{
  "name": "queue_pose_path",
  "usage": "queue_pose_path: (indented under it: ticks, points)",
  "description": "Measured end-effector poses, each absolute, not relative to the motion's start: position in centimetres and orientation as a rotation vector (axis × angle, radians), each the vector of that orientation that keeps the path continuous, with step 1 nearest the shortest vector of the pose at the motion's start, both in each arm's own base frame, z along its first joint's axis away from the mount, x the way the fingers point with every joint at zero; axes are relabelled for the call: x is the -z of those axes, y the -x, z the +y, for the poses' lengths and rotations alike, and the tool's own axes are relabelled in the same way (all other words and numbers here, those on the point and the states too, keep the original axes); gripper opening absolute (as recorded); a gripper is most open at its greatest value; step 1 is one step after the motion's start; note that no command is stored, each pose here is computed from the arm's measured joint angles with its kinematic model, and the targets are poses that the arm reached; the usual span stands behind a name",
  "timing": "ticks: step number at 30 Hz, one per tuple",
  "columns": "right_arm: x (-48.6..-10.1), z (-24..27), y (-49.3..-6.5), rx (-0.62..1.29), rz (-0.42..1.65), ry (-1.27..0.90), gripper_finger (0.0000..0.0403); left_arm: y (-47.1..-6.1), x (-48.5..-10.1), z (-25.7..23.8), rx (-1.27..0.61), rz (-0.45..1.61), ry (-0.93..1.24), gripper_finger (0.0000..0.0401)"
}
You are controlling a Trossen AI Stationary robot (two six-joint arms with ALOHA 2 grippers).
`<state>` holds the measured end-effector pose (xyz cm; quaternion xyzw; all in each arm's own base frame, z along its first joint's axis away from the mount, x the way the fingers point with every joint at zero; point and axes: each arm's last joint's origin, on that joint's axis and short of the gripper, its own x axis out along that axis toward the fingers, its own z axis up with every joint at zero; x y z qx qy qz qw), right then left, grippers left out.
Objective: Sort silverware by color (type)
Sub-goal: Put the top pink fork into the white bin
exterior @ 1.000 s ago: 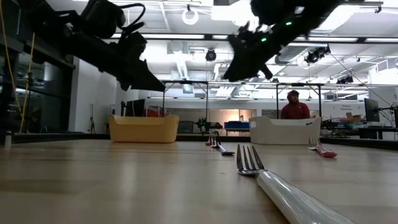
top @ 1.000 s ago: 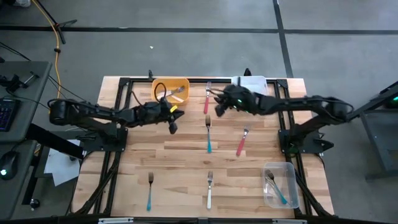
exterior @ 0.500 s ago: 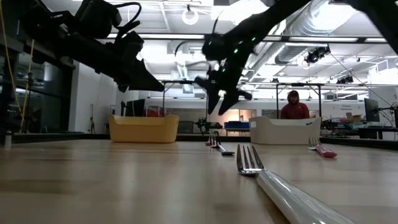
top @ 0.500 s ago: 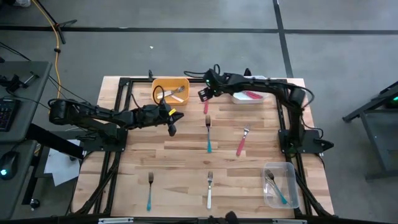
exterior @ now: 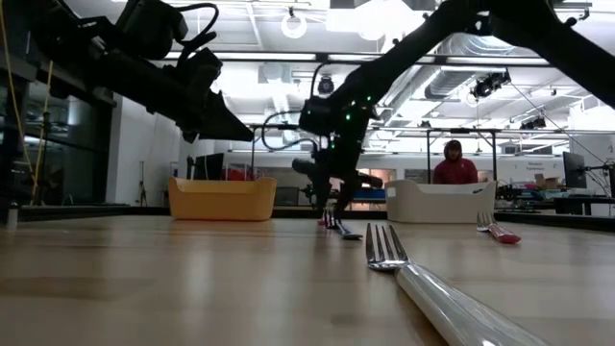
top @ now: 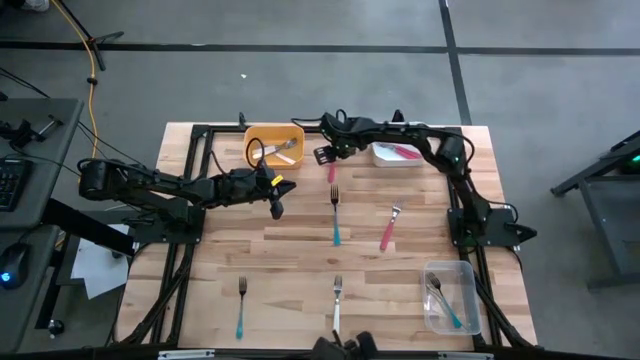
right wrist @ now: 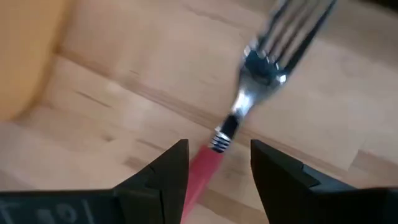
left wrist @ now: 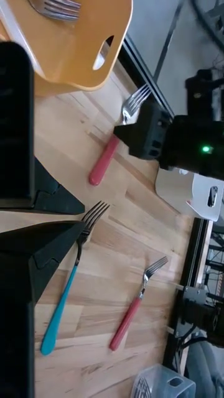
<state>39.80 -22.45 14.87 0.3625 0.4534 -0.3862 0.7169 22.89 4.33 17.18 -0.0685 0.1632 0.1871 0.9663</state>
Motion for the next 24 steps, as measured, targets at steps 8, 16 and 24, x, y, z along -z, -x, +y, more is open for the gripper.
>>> queue_pose_path:
  ticks: [8, 16, 24]
  points:
    - [-14.2, -23.0, -39.1, 0.871, 1.062, -0.826, 0.0161, -22.9, -17.2, 4.3, -0.377, 0.333, 0.129, 0.0019]
    - [-14.1, -22.9, -38.6, 0.840, 1.135, -0.781, 0.0098, -22.9, -17.2, 4.3, -0.377, 0.334, 0.129, 0.0019]
    - [-14.2, -22.9, -38.4, 0.727, 1.194, -0.691, 0.0040, -22.9, -17.2, 4.3, -0.377, 0.335, 0.129, 0.0019]
